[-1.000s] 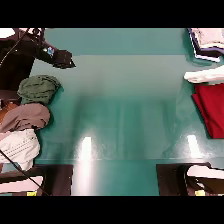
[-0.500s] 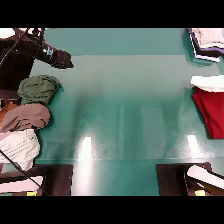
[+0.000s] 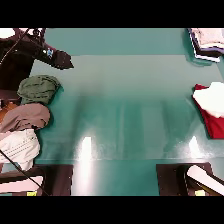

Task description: Fold the shirts.

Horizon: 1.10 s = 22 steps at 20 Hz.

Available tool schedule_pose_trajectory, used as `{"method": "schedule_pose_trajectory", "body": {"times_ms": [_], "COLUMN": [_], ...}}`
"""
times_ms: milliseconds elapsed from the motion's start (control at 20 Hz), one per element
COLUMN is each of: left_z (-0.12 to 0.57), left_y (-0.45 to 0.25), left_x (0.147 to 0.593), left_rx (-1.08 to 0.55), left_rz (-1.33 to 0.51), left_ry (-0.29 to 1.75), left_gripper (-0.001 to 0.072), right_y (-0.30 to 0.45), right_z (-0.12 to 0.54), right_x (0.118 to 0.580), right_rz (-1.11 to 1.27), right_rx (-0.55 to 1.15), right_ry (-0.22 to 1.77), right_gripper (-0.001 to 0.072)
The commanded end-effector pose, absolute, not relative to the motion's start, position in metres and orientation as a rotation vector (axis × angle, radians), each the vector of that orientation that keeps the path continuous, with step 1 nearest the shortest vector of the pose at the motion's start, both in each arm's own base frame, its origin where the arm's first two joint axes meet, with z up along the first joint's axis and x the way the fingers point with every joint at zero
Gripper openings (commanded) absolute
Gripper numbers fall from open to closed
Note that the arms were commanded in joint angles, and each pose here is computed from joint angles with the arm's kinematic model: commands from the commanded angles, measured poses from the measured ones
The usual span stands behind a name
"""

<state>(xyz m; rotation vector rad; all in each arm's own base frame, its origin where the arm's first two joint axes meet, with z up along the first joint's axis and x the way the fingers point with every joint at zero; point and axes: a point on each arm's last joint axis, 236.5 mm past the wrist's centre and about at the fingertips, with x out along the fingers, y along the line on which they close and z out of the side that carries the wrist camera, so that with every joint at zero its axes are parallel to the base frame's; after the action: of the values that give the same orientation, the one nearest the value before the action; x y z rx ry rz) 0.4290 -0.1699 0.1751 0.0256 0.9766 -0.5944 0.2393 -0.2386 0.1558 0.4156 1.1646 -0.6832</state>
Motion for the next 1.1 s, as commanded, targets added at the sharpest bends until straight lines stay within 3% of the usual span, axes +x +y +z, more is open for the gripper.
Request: {"method": "schedule_pose_trajectory", "body": {"times_ms": [0, 150, 200, 350, 600, 650, 800, 1050], "left_z": [0.175, 0.175, 0.175, 0.175, 0.175, 0.175, 0.175, 0.175], "left_y": [-0.17, -0.17, -0.17, -0.171, -0.172, -0.172, -0.172, -0.172], "left_x": [0.429, 0.43, 0.43, 0.427, 0.428, 0.428, 0.428, 0.428], "left_rx": [0.037, 0.036, 0.036, 0.032, 0.029, 0.029, 0.029, 0.029], "left_rz": [-0.601, -0.6, -0.6, -0.604, -0.606, -0.606, -0.606, -0.606], "left_ry": [0.975, 0.97, 0.97, 0.98, 0.976, 0.977, 0.977, 0.976], "left_gripper": [0.0024, 0.0025, 0.0025, 0.0025, 0.0024, 0.0025, 0.0025, 0.0025], "right_y": [-0.242, -0.219, -0.201, -0.129, -0.006, 0.017, 0.083, 0.154], "right_z": [0.141, 0.138, 0.139, 0.162, 0.192, 0.194, 0.198, 0.207], "right_x": [0.206, 0.22, 0.236, 0.288, 0.331, 0.334, 0.336, 0.332], "right_rz": [-0.764, -0.683, -0.592, -0.252, 0.165, 0.221, 0.391, 0.559], "right_rx": [0.425, 0.525, 0.575, 0.698, 0.64, 0.603, 0.486, 0.383], "right_ry": [1.279, 1.26, 1.229, 1.12, 1.088, 1.096, 1.101, 1.059], "right_gripper": [0.0637, 0.0615, 0.0542, 0.0523, 0.0504, 0.0415, 0.0016, 0.0016]}}
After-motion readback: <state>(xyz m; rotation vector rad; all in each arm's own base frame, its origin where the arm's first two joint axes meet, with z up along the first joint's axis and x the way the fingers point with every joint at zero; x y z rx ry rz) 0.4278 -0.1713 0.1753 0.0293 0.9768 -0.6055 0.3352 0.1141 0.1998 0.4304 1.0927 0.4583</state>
